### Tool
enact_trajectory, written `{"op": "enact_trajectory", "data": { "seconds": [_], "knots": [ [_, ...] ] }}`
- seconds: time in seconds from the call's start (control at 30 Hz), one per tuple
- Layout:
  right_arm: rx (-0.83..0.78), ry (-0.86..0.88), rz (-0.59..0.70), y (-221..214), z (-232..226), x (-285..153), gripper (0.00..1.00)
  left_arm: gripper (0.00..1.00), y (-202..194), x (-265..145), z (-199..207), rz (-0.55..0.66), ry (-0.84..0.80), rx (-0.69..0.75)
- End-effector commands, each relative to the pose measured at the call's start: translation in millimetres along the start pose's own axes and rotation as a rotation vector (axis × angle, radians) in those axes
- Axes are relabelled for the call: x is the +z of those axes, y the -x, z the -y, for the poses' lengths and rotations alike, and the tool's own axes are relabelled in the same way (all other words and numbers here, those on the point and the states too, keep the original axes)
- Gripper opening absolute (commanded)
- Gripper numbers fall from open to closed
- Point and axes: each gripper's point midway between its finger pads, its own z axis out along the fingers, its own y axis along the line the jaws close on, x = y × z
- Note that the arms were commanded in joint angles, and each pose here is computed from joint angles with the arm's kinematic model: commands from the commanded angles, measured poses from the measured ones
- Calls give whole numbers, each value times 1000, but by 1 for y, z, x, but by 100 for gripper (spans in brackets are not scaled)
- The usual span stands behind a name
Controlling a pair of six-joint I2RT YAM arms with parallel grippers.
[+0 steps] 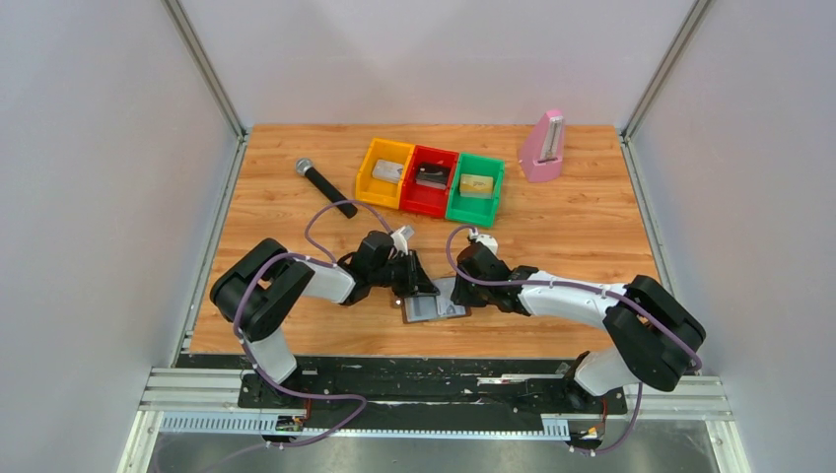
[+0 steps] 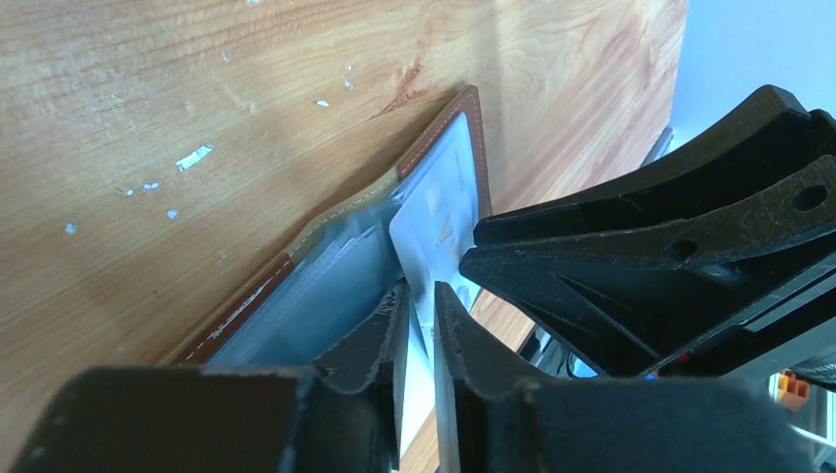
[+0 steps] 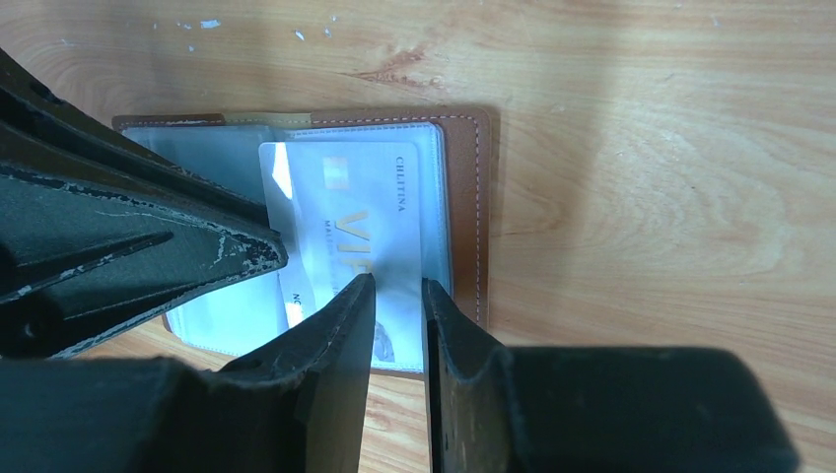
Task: Take the credit cards out of the card holder
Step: Remove the credit card from the card holder, then place the credit card in the storage box.
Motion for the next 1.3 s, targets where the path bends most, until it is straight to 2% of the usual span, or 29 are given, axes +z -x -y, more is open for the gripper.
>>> {"op": "enact_trajectory", "data": {
  "seconds": [0.0,0.2,0.77,0.97,1.13,1.27],
  "knots": [
    [6,-20,4,-2,10,3,25,16,3,0,17,8,-70,2],
    [14,-21,8,0,12,2,25,0,5,-5,12,31,-23,5],
    [18,-17,22,5,15,-4,26,0,11,-31,-9,85,50,-29],
    [0,6,36,14,10,-11,27,0,12,-47,-13,103,101,14],
    [-23,95,55,24,-10,-26,29,0,12,-54,-7,110,95,34],
    [-75,259,79,32,-38,-47,33,0,11,-58,-1,108,72,46]
  ]
}}
